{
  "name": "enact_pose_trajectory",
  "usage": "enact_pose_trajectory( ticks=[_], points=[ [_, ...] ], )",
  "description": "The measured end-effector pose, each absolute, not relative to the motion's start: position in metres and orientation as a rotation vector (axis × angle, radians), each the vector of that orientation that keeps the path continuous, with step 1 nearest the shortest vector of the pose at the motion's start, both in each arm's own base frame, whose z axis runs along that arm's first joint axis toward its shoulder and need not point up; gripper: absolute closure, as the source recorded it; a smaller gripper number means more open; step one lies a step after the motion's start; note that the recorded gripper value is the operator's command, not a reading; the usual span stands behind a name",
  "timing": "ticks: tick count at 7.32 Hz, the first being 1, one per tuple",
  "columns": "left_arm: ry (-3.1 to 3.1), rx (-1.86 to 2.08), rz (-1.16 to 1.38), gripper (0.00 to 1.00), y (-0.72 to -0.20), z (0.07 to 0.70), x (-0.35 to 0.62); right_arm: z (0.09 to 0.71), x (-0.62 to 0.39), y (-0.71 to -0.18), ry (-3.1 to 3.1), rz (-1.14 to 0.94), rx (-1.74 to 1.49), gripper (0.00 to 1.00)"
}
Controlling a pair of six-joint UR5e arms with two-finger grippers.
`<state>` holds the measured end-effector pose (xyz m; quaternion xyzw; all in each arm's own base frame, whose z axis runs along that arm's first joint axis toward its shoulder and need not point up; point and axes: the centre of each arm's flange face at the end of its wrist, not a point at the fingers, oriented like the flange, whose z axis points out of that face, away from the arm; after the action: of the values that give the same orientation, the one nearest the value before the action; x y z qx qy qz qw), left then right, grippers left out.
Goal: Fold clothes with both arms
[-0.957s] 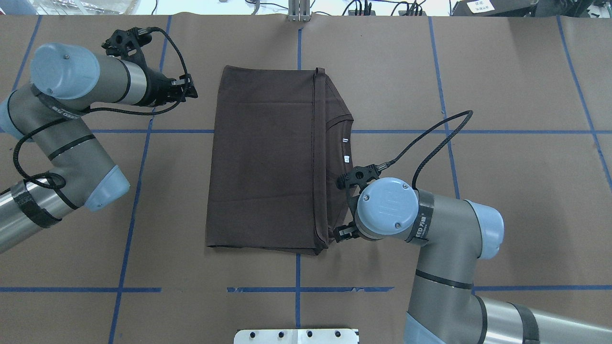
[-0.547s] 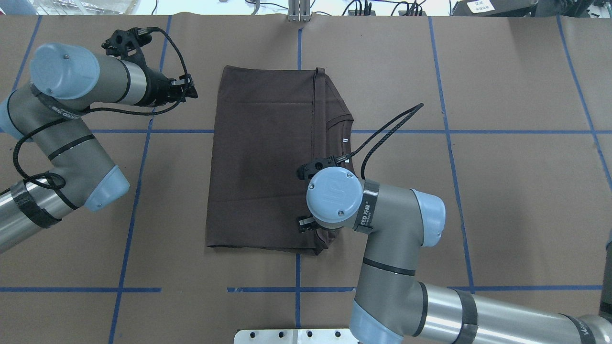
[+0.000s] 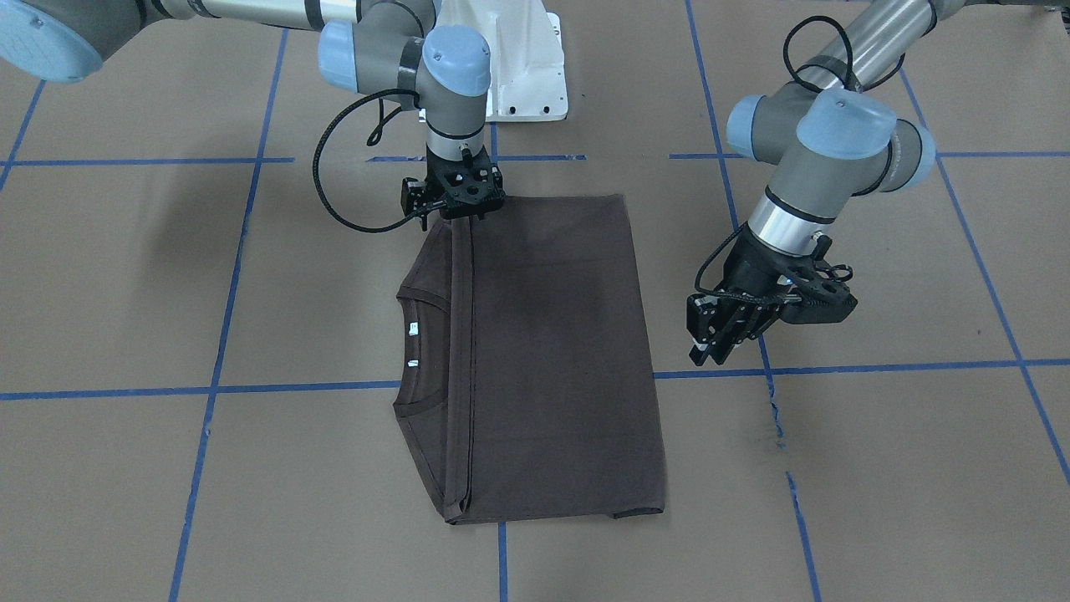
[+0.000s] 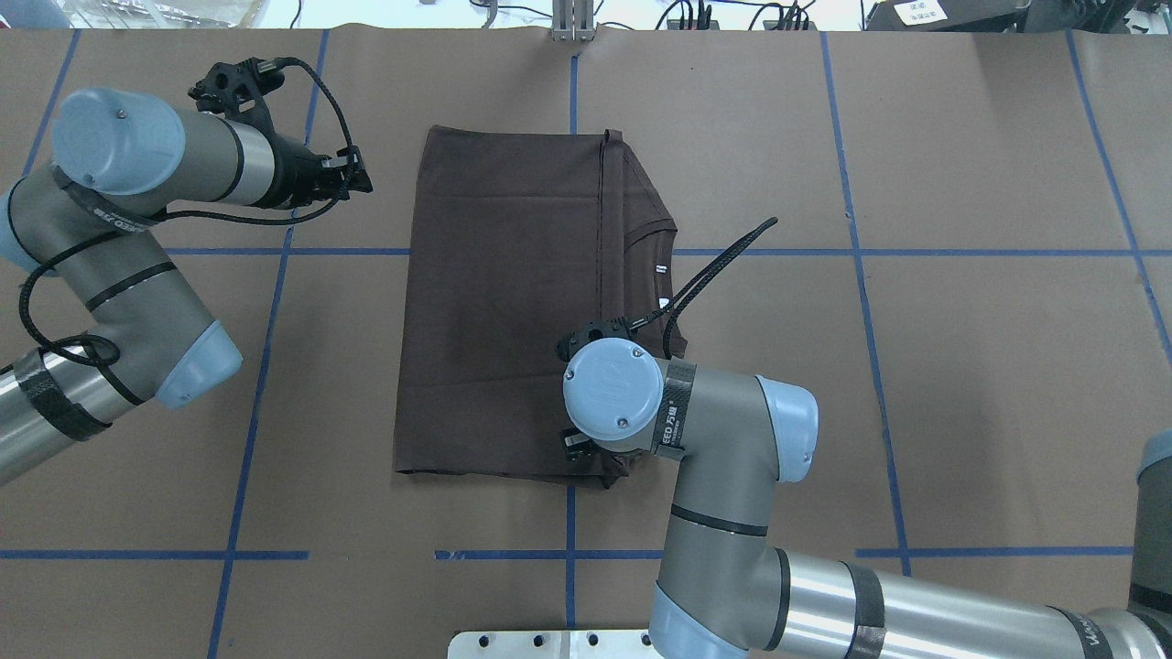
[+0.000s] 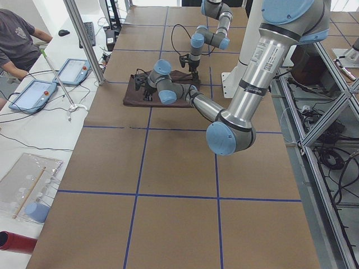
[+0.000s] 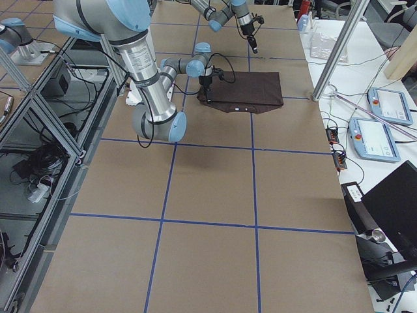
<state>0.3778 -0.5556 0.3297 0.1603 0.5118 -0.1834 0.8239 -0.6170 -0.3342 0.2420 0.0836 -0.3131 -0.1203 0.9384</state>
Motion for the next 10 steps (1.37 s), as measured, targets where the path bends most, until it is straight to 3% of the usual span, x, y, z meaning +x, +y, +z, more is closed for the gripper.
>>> enact_pose_trajectory(
  ticks=[5, 10],
  points=[
    [1.088, 0.34, -0.392, 0.6, -0.555, 0.33, 0.377, 0.269, -0.597, -0.345, -0.61, -0.236, 0.168, 0.0],
    [1.089, 0.338, -0.395, 0.6, -0.551, 0.334, 0.373, 0.316, -0.498, -0.364, -0.58, -0.318, 0.236, 0.0]
  ],
)
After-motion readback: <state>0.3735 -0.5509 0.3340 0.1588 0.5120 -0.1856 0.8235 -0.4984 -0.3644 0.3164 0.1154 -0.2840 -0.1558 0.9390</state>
